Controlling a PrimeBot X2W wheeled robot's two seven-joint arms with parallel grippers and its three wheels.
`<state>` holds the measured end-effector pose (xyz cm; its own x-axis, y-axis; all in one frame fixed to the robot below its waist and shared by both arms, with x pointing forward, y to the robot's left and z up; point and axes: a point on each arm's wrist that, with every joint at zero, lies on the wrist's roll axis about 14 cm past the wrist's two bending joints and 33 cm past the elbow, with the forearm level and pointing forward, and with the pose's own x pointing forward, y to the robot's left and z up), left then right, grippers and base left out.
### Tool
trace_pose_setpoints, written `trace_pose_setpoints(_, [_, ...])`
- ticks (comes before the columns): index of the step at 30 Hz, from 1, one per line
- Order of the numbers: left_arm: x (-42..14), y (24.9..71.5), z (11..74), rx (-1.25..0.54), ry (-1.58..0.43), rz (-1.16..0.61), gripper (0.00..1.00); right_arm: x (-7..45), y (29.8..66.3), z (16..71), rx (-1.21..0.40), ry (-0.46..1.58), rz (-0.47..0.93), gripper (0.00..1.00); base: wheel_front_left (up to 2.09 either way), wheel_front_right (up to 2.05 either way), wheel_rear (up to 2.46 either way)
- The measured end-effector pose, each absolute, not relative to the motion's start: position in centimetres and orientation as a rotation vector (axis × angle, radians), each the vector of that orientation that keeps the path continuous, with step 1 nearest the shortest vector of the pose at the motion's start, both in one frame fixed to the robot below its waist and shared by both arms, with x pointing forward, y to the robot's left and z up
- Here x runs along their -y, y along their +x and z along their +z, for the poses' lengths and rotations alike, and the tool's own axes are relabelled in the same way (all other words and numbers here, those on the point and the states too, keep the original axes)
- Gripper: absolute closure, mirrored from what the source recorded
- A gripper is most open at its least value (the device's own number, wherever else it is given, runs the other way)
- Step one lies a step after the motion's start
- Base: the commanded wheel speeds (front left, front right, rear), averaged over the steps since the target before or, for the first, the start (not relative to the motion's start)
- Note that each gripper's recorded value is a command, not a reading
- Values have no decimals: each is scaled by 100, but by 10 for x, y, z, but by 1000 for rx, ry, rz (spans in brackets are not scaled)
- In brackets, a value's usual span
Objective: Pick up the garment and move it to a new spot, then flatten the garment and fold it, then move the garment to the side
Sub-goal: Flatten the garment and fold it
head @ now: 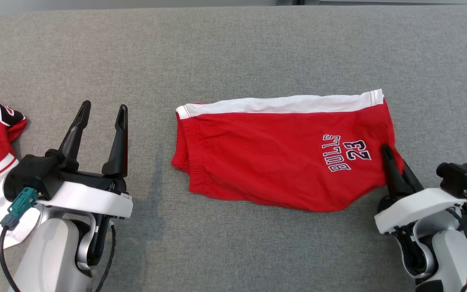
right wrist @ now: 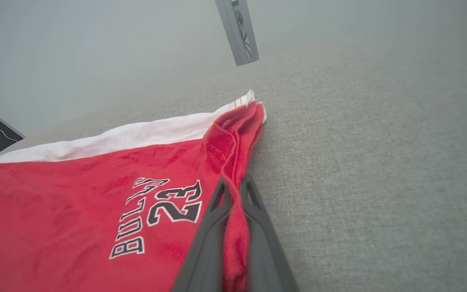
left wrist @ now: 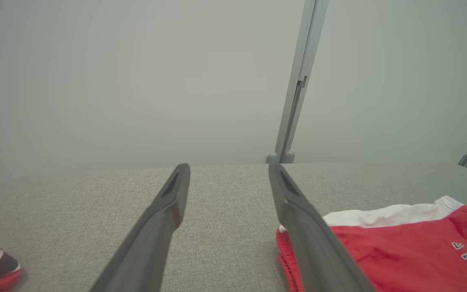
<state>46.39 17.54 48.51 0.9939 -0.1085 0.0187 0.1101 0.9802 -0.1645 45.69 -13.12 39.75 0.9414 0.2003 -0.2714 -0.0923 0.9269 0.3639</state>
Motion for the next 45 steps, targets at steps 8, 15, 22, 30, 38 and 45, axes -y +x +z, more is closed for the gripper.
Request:
trace_pose_setpoints(8, [-177,464,489,16,-163,-101,0,91,473,443,-232,389,287,100,0,0,0])
trace_pose_setpoints(15, [-184,460,491,13,-156,-83,0,18,480,494,-154,405,524,100,0,0,0])
trace_pose_setpoints(22, [-196,451,489,1,-153,-47,0,-55,463,506,-181,483,740,100,0,0,0])
trace_pose_setpoints(30, [-210,438,482,-22,-158,-3,0,-109,428,481,-309,526,899,100,0,0,0])
trace_pose_setpoints(38, [-212,438,478,-27,-159,8,0,-119,425,471,-326,533,916,67,0,0,0])
trace_pose_setpoints(45, [-206,440,476,-30,-163,-9,0,-116,436,489,-249,573,897,0,0,0,0])
